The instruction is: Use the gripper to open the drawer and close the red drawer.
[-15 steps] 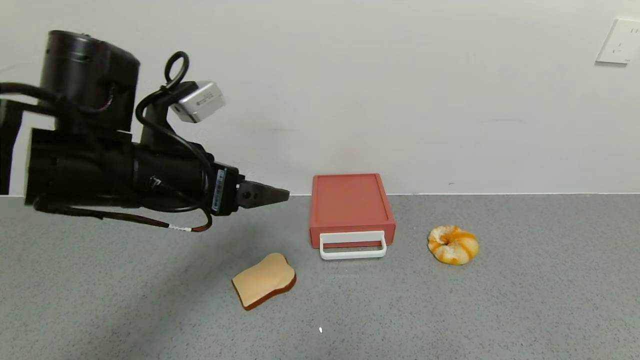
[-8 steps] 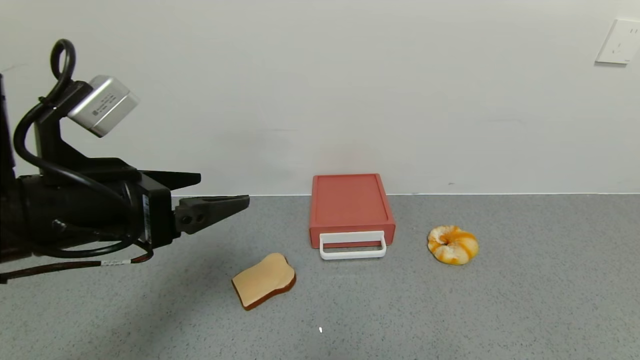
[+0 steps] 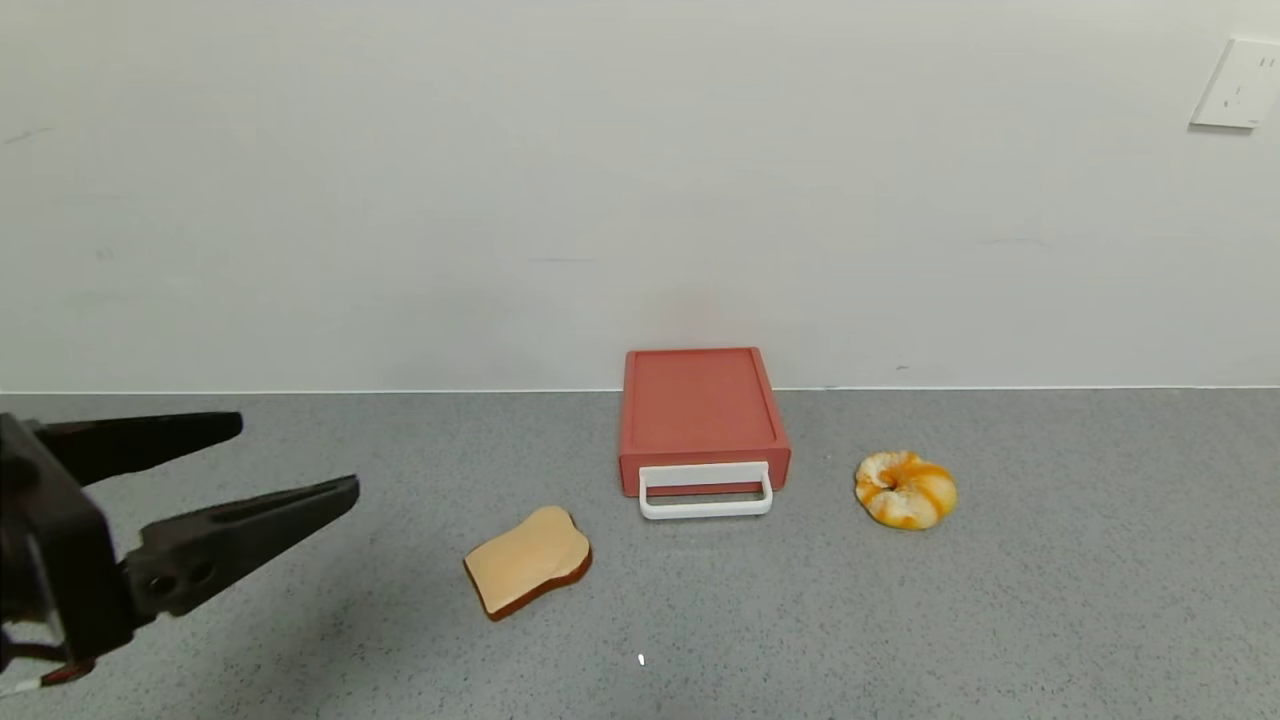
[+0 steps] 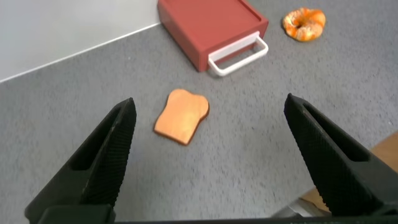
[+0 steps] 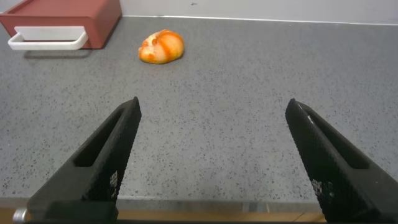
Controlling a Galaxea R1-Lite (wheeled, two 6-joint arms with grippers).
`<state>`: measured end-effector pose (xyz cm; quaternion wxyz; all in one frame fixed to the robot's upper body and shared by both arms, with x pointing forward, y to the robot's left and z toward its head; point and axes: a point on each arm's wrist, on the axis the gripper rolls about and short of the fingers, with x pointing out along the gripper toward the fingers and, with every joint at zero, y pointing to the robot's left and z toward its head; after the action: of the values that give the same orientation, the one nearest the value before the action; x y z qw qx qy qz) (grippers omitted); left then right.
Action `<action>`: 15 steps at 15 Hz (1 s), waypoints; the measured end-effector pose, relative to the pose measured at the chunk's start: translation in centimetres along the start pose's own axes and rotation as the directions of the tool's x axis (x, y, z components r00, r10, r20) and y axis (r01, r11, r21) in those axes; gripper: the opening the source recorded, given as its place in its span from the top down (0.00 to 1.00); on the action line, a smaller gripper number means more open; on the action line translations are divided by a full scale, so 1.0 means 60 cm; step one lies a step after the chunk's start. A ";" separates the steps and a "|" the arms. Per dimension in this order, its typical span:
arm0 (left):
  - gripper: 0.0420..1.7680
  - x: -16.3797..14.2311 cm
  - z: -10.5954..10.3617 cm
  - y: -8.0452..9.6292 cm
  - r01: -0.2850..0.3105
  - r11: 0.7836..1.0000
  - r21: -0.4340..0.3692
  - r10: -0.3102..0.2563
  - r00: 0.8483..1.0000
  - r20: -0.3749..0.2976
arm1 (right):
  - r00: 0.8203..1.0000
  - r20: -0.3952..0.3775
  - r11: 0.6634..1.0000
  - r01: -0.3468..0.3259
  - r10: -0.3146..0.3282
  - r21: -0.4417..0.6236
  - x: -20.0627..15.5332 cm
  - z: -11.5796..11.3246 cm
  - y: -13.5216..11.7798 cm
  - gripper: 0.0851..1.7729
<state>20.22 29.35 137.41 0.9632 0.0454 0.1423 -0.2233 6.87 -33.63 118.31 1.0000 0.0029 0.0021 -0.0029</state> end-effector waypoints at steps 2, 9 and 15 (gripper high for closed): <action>0.03 -0.041 -0.014 -0.005 -0.025 1.000 0.000 0.025 1.000 0.000 | 1.000 0.000 1.000 0.000 0.000 0.000 0.000 0.000 0.000 0.04; 0.03 -0.151 -0.081 -0.018 -0.167 0.986 -0.015 0.167 0.982 0.088 | 1.000 0.000 1.000 0.000 0.000 0.000 0.000 -0.001 0.000 0.04; 0.03 -0.204 -0.139 -0.038 -0.339 0.938 -0.065 0.346 0.925 0.161 | 1.000 -0.001 1.000 -0.001 0.001 0.000 0.000 -0.001 0.000 0.04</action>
<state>6.57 33.65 132.96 0.9967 0.0329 0.0537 -0.0521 6.88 -33.63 118.27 1.0000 0.0031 0.0024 -0.0025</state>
